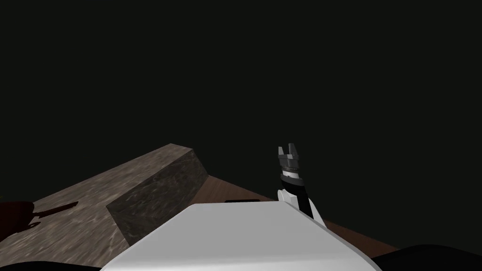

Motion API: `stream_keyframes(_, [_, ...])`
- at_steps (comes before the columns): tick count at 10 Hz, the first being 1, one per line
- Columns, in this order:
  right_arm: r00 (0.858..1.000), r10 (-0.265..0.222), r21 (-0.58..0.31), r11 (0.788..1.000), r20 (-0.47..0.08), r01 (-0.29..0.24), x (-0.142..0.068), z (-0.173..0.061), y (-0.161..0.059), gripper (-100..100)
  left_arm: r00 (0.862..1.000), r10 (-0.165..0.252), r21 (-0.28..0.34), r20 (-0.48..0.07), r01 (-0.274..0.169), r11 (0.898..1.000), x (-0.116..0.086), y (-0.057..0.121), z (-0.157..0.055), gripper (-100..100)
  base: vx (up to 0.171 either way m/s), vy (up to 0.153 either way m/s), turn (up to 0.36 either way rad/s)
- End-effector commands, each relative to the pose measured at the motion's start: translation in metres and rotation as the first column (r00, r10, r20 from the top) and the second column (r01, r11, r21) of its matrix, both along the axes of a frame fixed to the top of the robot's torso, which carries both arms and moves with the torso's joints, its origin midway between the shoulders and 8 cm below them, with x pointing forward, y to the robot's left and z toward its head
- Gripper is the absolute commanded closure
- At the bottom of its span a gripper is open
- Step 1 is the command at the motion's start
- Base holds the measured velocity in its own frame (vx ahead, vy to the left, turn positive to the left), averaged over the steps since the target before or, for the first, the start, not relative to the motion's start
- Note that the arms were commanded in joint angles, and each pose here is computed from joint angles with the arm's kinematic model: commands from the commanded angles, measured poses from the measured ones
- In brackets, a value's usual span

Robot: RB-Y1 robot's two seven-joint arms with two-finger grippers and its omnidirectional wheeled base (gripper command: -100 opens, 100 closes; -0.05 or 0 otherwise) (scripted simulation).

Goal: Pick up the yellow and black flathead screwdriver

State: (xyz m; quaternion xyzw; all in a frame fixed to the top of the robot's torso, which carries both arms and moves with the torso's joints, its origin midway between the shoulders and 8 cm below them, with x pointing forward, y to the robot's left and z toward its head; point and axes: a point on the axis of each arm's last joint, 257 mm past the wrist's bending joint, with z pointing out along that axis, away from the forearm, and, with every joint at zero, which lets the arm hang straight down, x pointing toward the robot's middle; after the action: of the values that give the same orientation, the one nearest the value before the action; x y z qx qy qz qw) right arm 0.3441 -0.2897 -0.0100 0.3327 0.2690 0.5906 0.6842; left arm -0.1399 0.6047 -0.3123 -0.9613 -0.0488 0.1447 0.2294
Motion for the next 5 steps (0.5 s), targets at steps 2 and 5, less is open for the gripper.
stream_keyframes(2, [1.0, 0.0, 0.0, 1.0, 0.0, 0.0, 0.0, 0.0, 0.0, 0, 1.0, 0.003, -0.006, 0.0, -0.003, 1.0, -0.001, -0.002, -0.001, 0, -0.015, 0.031, -0.003])
stream_keyframes(5, [1.0, 0.0, 0.0, 1.0, 0.0, 0.0, 0.0, 0.0, 0.0, 0, 0.998, -0.055, -0.004, -0.003, 0.055, 0.998, 0.005, 0.005, -0.013, -100, 0.058, 0.028, 0.173])
